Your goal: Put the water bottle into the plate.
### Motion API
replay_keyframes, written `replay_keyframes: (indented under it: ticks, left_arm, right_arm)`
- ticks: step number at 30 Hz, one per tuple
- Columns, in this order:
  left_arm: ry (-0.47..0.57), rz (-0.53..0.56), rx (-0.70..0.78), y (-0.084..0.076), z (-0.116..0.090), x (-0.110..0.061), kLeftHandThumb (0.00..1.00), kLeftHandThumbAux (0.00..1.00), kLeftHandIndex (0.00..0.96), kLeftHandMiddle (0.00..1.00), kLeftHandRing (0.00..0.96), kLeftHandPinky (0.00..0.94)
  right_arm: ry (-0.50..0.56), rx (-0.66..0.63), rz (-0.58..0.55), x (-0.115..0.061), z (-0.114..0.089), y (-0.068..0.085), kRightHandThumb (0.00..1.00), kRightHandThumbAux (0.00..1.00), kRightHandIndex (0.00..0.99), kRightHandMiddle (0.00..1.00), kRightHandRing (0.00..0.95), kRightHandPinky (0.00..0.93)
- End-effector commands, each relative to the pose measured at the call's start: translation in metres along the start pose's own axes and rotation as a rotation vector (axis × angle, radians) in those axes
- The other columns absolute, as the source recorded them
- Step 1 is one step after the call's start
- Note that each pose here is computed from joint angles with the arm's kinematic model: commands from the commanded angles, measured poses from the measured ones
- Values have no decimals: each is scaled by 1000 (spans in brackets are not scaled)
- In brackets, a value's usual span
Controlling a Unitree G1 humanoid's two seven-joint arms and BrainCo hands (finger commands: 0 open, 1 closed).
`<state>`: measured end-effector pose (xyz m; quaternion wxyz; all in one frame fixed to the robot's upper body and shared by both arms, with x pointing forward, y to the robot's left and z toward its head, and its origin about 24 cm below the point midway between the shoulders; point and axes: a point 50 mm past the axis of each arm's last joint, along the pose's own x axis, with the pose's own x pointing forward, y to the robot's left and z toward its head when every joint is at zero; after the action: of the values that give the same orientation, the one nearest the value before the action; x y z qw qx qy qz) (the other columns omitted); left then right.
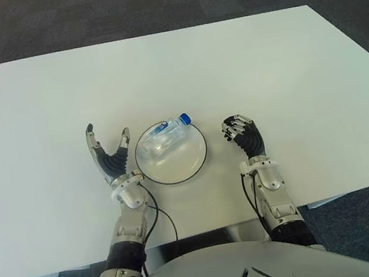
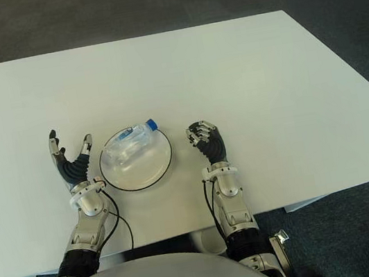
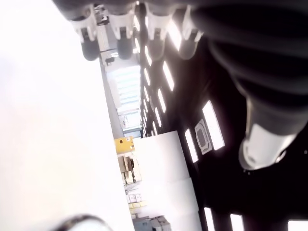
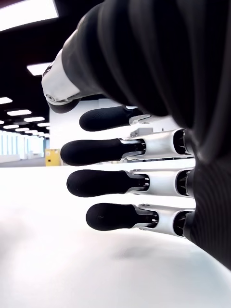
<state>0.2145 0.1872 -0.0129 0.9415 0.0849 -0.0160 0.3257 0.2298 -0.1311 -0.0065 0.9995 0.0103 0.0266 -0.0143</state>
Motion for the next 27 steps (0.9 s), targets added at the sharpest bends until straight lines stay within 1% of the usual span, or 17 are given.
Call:
replay_keyframes:
  ticks: [1,2,5,10,17,21,27]
  left_arm:
    - [80,-21,-68,17,-16,3,0,668,37,43,16,38]
    - [88,-27,-89,17,-17,3,0,698,60,64,39,76]
    - [100,-39,-131,17,-17,2,0,749,98,96,77,137]
    - [143,-65,-201,21,-19,2,0,830,144,134,125,194]
    - [187,-118,-237,27,-20,1,0,925,184,167,162,219]
    - [217,-143,-255,31,-23,1,0,945,190,174,170,225]
    - [261,-191,-275,34,-25,1,5,966,204,195,194,261]
  right_arm:
    - [27,18,-3,-3,-4,2,705,729,432,596,608,616]
    - [28,19,-2,-3,-4,2,705,729,432,595,608,617]
    - [28,20,-1,-3,-4,2,705,729,432,596,608,621]
    - [27,26,-3,-3,-3,2,706,729,432,595,609,621]
    - [26,25,-5,-3,-3,2,706,729,432,597,611,621]
    - [30,25,-6,-3,-3,2,705,729,432,598,611,622]
    - [34,25,-3,-3,-3,2,705,728,432,601,611,618]
